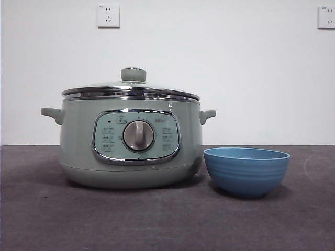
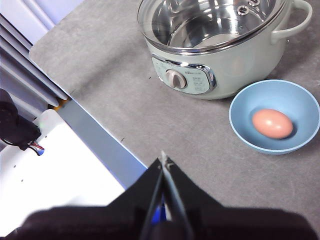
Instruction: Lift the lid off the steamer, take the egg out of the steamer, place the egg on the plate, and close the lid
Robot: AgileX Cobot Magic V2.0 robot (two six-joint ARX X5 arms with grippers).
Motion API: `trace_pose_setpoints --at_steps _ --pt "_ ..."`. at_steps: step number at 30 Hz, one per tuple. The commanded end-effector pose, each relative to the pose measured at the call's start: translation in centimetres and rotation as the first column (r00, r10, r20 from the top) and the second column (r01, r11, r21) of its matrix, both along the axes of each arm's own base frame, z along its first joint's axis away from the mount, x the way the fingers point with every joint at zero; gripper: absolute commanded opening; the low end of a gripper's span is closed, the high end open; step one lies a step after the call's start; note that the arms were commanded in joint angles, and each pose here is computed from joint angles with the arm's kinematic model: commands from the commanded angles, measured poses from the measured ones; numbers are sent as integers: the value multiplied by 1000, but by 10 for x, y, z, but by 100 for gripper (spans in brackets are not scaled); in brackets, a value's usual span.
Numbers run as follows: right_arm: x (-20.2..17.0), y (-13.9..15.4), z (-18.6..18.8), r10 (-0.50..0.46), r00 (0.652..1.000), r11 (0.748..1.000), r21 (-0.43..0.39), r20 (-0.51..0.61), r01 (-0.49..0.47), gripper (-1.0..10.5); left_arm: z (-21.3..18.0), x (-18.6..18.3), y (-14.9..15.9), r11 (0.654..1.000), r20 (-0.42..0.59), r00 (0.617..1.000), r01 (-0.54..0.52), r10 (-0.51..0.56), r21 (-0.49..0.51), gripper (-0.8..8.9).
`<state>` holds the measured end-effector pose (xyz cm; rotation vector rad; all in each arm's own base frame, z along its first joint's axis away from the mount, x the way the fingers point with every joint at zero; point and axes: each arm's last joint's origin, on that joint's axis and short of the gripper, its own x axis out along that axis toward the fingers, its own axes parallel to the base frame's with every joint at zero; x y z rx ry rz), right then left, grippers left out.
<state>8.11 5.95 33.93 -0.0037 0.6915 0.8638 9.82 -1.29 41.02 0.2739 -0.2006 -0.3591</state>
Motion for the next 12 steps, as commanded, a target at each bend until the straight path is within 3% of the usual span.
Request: trace_pose_setpoints --at_steps 1,12 --pt "1 1 -2 -4 1000 1000 0 -6 4 1 -49 1 4 998 -33 997 -69 69 9 -3" --pt "1 1 -2 -4 1000 1000 0 -6 4 1 -195 -6 13 972 -209 956 -225 206 -69 -3"
